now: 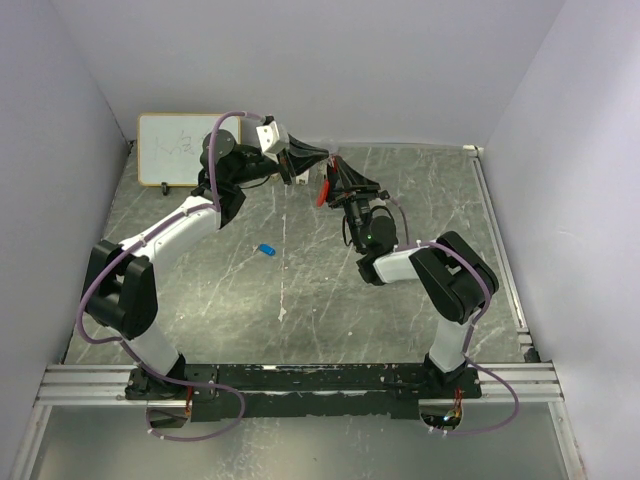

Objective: Put the keys on the keyring

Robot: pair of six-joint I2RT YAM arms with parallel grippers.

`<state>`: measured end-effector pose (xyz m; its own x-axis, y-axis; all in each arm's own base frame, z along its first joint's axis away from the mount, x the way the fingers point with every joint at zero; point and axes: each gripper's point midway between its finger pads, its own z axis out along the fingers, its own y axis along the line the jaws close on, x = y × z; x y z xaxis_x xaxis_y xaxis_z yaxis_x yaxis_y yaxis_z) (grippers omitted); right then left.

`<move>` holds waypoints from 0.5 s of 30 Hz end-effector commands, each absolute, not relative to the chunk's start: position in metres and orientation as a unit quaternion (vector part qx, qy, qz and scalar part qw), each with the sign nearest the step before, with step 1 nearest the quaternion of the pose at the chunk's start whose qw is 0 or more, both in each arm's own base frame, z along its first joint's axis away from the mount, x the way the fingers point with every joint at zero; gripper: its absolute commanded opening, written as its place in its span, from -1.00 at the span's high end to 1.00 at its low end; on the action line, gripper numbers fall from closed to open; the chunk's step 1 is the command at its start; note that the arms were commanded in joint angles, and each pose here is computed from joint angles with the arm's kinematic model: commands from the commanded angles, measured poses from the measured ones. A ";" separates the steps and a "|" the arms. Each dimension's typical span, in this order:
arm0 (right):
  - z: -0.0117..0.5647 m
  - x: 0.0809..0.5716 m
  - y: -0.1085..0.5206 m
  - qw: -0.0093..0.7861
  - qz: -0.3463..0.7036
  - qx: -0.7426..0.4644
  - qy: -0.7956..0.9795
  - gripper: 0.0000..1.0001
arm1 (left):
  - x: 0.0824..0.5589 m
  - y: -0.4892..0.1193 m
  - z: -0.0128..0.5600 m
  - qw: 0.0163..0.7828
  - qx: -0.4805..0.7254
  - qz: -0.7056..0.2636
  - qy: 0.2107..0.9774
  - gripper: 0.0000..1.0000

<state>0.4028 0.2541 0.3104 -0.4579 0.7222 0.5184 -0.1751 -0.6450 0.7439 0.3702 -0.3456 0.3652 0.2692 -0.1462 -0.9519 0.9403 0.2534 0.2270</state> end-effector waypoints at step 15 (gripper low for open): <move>0.378 0.366 0.220 0.228 0.883 0.374 0.169 0.27 | 0.358 -0.347 0.371 0.660 0.470 -0.411 0.419 0.87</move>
